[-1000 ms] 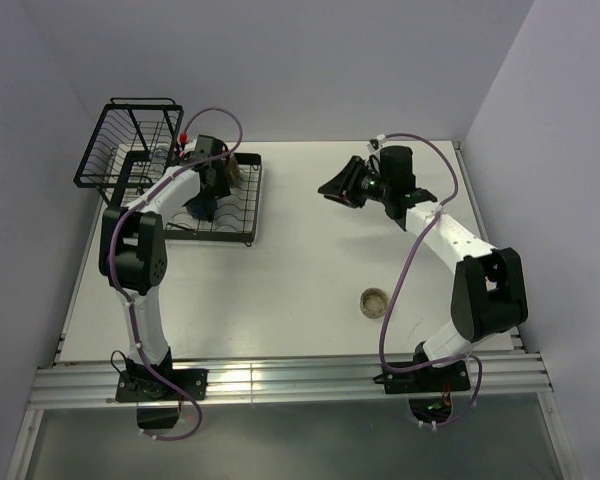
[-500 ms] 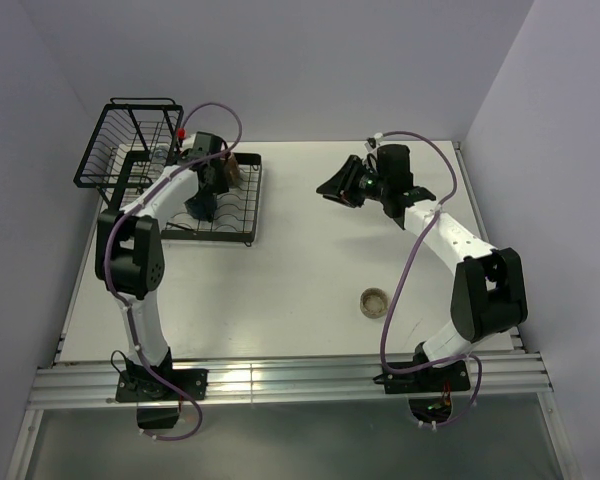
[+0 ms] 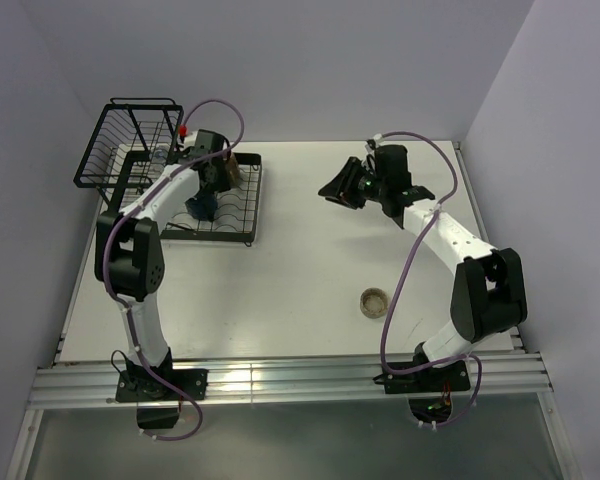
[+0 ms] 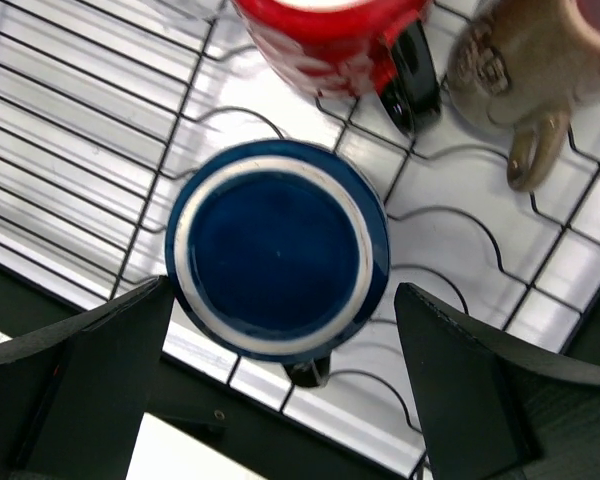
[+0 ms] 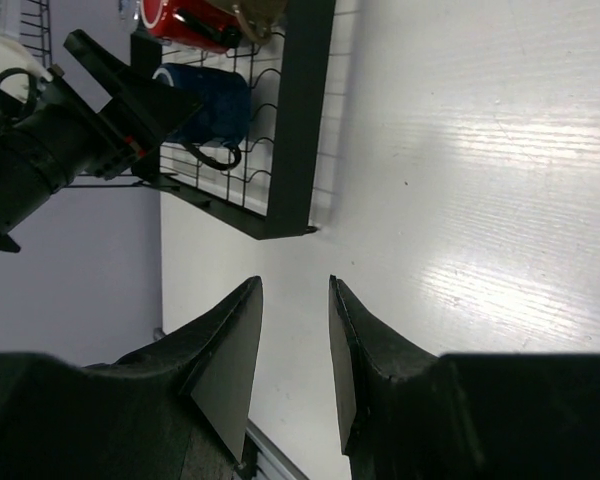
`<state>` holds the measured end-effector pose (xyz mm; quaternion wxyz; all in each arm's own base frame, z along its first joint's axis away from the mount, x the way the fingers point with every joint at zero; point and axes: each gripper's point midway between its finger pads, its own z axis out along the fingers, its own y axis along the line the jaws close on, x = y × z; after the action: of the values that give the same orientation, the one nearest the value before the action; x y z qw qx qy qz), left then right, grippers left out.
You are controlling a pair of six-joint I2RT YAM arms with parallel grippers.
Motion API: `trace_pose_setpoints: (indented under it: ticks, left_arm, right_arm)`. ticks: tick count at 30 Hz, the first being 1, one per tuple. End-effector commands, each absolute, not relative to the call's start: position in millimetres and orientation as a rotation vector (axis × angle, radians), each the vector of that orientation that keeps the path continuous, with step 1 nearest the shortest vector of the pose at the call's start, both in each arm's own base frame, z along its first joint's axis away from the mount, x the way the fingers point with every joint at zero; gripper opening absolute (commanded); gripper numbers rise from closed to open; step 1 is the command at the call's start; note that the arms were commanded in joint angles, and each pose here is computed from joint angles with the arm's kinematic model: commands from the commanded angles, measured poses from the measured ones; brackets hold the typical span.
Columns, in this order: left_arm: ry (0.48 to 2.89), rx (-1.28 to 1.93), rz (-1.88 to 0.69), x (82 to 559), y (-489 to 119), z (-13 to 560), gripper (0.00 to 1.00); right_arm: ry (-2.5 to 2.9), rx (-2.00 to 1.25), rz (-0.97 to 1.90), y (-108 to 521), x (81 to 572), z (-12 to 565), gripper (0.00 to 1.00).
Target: Load the cups into the dish rack
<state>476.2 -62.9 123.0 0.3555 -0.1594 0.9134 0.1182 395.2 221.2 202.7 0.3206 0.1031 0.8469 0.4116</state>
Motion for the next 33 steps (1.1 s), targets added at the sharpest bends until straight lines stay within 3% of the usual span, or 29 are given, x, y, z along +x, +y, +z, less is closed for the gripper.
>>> trace_pose_setpoints:
  ticks: [1, 16, 21, 33]
  left_arm:
    - [2.197, -0.388, 0.242, 483, -78, 200, 0.99]
    - [2.191, -0.238, 0.091, 472, -138, 221, 0.99]
    - [2.209, -0.185, -0.015, 465, -155, 216, 0.99]
    - [2.167, -0.044, -0.334, 436, -220, 232, 0.99]
  right_arm:
    - [2.156, 0.229, 1.023, 220, 400, 231, 0.41]
    - [2.223, 0.272, 0.723, 192, 381, 212, 0.41]
    - [2.255, 0.317, 0.588, 176, 367, 202, 0.36]
    - [2.386, 0.397, 0.436, 171, 262, 143, 0.29]
